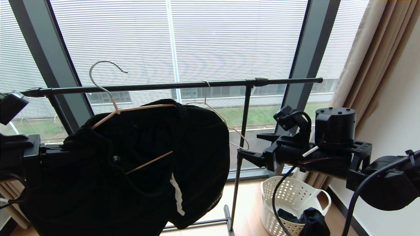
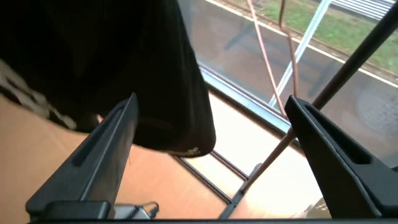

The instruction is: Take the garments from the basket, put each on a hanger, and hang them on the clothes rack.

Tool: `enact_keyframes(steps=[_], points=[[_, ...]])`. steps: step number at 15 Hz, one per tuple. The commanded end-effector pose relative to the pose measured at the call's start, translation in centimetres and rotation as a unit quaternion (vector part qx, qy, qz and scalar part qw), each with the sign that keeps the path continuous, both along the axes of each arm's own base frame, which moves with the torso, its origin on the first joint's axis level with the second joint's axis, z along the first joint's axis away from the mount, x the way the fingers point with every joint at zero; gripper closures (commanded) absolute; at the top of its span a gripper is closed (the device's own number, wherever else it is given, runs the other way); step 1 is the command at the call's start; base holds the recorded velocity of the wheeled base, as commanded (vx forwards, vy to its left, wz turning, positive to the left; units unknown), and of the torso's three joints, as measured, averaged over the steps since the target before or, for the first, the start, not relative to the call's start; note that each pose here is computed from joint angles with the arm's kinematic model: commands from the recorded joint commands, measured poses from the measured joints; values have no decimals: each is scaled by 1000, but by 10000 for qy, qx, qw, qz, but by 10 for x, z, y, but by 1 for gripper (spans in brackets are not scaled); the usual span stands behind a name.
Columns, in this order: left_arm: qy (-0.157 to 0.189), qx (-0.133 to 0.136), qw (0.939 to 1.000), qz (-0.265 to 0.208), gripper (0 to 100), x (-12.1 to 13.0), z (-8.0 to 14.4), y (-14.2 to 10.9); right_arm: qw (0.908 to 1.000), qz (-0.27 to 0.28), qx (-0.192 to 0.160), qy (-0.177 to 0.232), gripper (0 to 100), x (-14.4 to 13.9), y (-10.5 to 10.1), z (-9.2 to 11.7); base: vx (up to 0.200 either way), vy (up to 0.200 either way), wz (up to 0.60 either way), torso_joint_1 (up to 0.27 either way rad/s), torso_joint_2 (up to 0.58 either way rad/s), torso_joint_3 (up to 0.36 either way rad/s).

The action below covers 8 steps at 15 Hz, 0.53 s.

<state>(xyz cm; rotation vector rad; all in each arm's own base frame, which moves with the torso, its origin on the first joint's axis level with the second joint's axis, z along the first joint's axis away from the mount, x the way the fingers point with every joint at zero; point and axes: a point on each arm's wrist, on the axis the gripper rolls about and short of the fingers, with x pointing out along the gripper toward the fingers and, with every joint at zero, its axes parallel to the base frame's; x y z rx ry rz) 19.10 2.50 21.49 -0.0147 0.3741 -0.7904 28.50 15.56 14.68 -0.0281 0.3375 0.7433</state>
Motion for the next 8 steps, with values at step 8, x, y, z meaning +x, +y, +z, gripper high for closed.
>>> enact_keyframes(steps=[8], points=[[496,284,9956,744,100,44,8,-16,9949,-838,421,-371,0,-1,41,33,0,0,0,0,0,0]])
